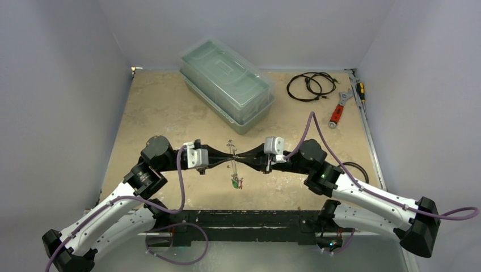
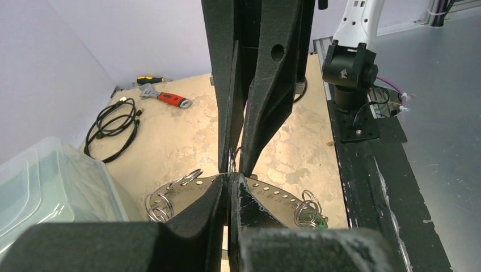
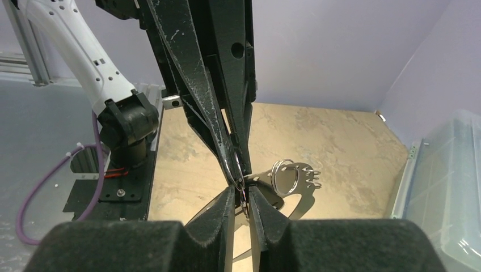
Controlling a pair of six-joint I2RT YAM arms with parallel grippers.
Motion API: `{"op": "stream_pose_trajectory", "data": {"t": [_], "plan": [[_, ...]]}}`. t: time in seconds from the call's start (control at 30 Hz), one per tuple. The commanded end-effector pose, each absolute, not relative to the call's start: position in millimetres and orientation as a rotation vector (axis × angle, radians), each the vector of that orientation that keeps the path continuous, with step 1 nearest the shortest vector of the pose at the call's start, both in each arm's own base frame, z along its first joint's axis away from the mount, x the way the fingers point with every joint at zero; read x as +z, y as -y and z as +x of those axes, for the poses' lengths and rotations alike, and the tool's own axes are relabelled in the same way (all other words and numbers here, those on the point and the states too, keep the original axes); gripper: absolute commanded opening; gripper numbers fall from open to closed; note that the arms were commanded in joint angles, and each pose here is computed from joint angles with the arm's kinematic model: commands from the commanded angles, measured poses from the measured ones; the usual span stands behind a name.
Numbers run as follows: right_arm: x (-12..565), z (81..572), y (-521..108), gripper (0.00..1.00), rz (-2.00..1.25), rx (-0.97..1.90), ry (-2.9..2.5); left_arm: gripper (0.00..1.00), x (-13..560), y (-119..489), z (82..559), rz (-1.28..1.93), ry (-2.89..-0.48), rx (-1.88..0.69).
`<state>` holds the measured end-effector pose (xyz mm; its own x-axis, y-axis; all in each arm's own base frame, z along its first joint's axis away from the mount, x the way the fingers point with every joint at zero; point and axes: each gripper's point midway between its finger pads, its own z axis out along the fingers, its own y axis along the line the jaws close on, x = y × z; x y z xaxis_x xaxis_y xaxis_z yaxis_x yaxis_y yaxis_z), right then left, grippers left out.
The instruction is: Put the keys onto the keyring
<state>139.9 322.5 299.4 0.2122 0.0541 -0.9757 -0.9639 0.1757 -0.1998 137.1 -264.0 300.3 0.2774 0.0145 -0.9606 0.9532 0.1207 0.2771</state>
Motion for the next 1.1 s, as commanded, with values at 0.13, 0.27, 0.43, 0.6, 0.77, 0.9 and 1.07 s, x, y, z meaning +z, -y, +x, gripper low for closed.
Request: {"op": "stream_pose_trajectory", "data": {"t": [0.13, 0.27, 0.43, 0.6, 0.77, 0.9, 1.07], "plan": [[330.2, 135.6, -325.3, 0.13, -1.117, 0.984, -0.987, 0.0, 328.0, 264.1, 133.8, 1.218, -0.958, -0.916], [330.9, 134.2, -325.1, 0.14, -1.121, 0.988, -0.981, 0.0, 327.2, 264.6, 133.9, 1.22, -0.959, -0.918], [328.8, 133.9, -326.1, 0.09, -1.131, 0.99, -0.984, 0.0, 327.3, 264.7, 133.6, 1.221, -0.957, -0.919], [328.9, 134.6, -325.9, 0.0, -1.128, 0.987, -0.987, 0.0, 326.1, 265.3, 134.3, 1.223, -0.963, -0.922], [329.8, 134.2, -323.5, 0.0, -1.12, 0.983, -0.986, 0.03, 323.1, 266.2, 136.1, 1.226, -0.973, -0.918], [330.7, 145.2, -319.3, 0.0, -1.092, 0.93, -1.051, 0.32, 323.1, 262.5, 141.0, 1.215, -0.991, -0.875], [327.8, 160.9, -314.0, 0.0, -1.086, 0.847, -1.175, 0.51, 325.7, 256.0, 144.1, 1.191, -0.987, -0.822]]}}
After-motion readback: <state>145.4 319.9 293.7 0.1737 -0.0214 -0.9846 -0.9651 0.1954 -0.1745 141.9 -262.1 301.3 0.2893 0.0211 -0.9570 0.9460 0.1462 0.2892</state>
